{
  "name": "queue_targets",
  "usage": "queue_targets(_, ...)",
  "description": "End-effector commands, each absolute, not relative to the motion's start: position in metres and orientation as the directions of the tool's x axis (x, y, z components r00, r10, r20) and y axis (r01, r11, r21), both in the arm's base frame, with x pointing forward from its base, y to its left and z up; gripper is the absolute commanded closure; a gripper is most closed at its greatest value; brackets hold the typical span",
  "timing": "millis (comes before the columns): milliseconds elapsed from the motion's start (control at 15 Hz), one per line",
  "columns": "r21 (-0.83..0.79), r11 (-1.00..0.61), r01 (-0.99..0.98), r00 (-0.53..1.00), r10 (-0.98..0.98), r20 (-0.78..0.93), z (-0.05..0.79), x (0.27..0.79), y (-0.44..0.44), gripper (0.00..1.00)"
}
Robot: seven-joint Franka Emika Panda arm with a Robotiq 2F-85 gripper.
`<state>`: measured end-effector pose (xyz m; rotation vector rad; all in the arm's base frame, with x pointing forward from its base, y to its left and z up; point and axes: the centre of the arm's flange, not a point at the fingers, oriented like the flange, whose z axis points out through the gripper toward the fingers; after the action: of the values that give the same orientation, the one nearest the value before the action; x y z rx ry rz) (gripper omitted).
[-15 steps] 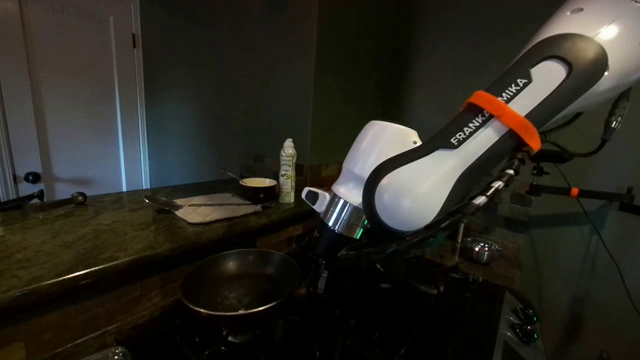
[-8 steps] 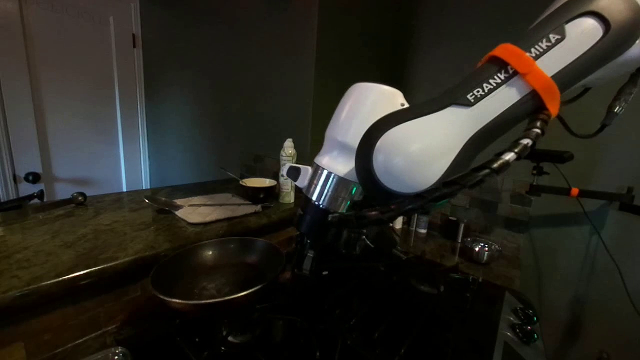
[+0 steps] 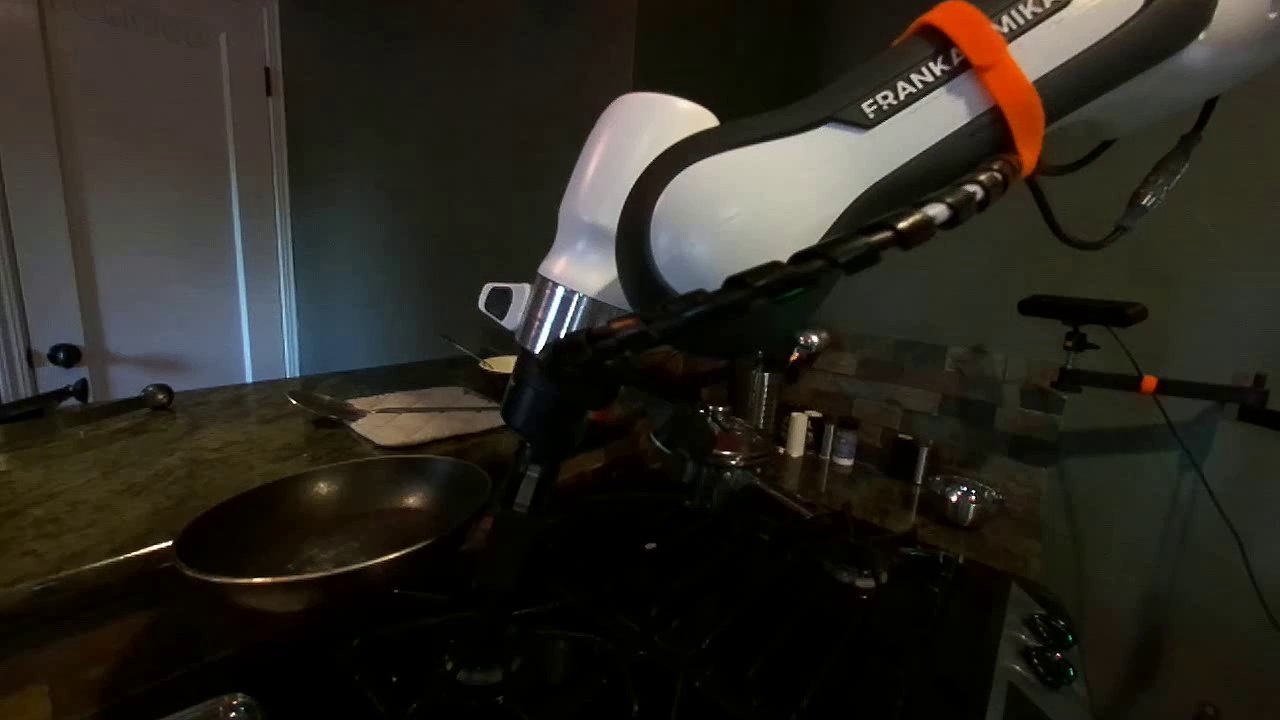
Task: Put the black pan on the counter.
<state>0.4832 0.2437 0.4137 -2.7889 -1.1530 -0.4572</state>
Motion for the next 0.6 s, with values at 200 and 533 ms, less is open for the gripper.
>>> queue_targets(200, 0.156, -0.813, 0.561, 0.708, 0.569, 0.418, 0.454, 0.506, 0.258, 1.0)
queue_targets(533, 0.161, -0.799, 0.579, 0.703, 0.589, 0.399, 0.486, 0.561, 0.279, 1.0)
